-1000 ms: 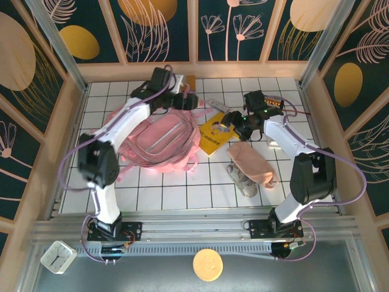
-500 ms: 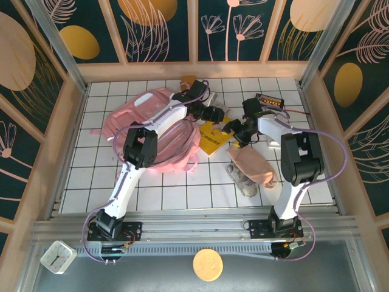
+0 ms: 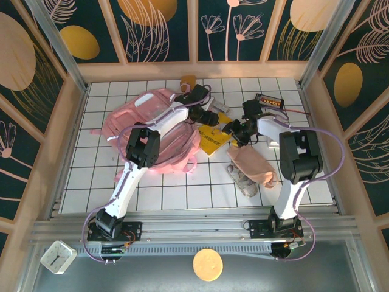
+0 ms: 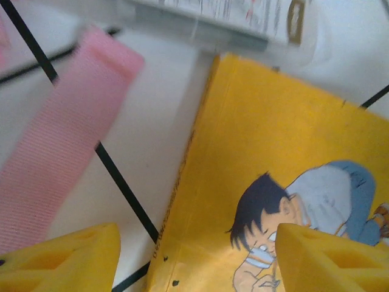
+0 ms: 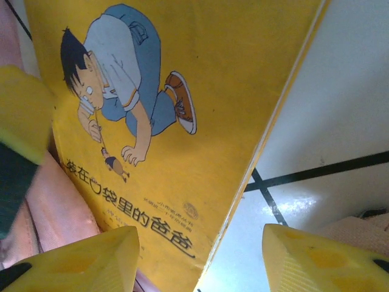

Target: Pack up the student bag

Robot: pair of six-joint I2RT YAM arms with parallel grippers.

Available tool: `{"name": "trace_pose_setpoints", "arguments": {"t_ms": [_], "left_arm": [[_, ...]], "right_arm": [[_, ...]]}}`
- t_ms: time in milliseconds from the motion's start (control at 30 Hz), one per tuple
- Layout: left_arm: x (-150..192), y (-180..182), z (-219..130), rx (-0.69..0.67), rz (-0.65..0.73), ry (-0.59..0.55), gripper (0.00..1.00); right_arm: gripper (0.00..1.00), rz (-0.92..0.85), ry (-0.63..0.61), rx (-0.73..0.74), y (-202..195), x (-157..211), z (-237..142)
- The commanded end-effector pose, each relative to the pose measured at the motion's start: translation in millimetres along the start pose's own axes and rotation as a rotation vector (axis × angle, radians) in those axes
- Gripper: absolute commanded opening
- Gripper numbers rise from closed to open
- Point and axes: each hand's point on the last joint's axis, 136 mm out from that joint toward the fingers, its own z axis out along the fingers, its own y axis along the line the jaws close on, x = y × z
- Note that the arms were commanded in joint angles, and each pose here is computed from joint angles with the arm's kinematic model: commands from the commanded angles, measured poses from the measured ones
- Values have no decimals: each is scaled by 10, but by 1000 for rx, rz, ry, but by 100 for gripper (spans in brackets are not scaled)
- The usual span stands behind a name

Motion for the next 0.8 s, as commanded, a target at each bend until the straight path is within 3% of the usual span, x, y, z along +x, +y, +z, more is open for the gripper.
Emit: {"name": "trace_pose_setpoints", "arguments": {"t_ms": [0, 300, 467, 767], "left_arm": [[418, -3, 23, 32, -26, 132, 67], [666, -233, -29, 176, -79, 208, 64], [641, -348, -81, 236, -107, 208, 61], [450, -676, -388, 393, -158, 144, 54]], "right_arm": [[57, 33, -12, 23, -141, -89, 115], [56, 48, -40, 54, -240, -319, 319], [47, 45, -54, 30, -231, -377, 357], [46, -32, -59, -46, -139, -421, 287]]}}
